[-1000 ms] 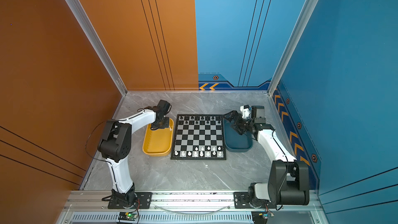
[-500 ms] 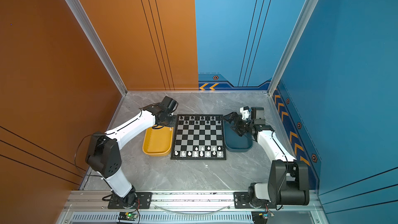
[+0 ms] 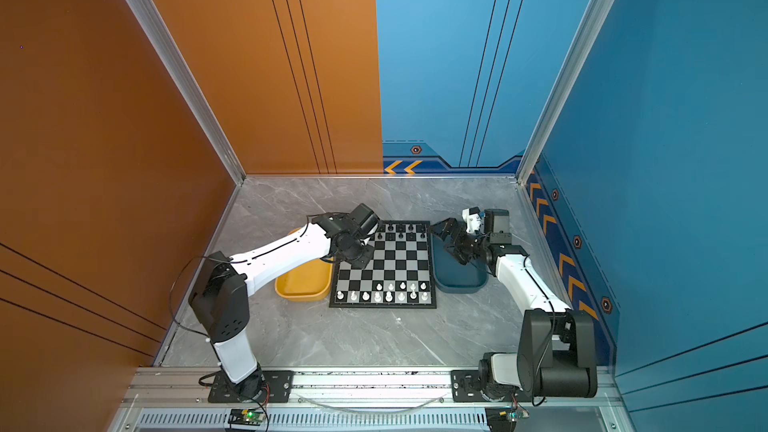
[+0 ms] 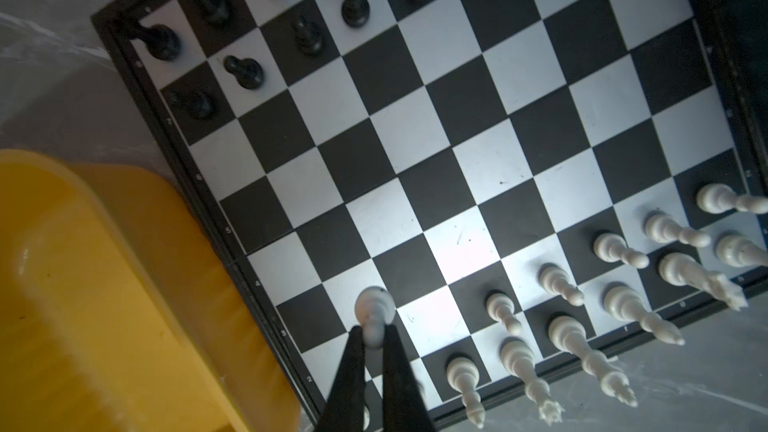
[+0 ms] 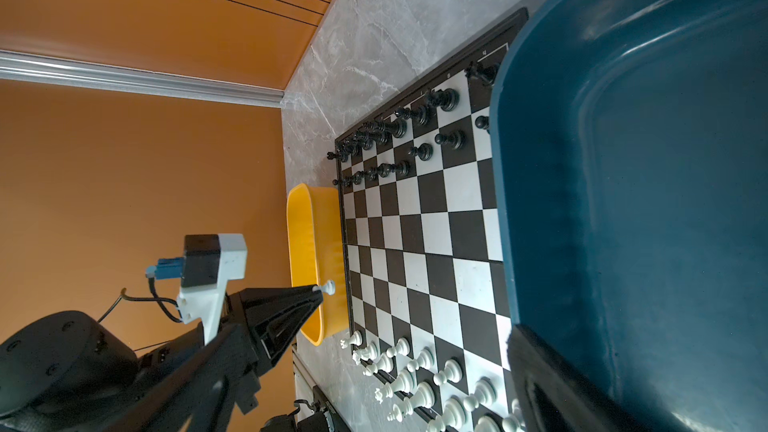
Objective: Set up the chess pieces on the board
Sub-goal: 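Carry the white pawn with the left gripper over the board's near row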
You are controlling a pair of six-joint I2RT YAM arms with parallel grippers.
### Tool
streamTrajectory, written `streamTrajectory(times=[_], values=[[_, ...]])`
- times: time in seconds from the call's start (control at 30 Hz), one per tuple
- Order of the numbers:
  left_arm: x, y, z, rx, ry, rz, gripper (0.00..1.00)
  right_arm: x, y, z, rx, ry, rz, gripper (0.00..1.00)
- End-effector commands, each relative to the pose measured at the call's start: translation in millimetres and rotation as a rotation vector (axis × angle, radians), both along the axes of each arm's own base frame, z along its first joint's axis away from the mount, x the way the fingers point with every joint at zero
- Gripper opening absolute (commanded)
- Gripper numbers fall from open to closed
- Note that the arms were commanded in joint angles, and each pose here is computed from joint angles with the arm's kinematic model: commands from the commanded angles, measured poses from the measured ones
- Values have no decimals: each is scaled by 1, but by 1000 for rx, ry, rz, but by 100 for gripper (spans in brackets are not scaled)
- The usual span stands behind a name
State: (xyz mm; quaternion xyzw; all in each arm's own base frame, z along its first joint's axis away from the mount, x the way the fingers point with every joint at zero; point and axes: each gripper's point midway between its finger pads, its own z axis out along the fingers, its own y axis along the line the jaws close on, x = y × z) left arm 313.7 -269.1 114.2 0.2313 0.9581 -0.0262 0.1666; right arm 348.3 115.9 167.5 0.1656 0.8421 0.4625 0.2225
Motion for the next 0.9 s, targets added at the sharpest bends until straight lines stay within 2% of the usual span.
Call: streamTrajectory(times=[0.0, 0.5, 0.87], values=[[-14, -7, -6, 8, 55, -32, 0, -3, 1, 7, 17, -27, 5, 100], [-36, -19, -37, 53, 141, -56, 0, -2, 1, 6, 24, -28, 3, 100], [-48, -19, -44, 63, 167, -53, 0, -2, 2, 4, 28, -27, 3, 100]])
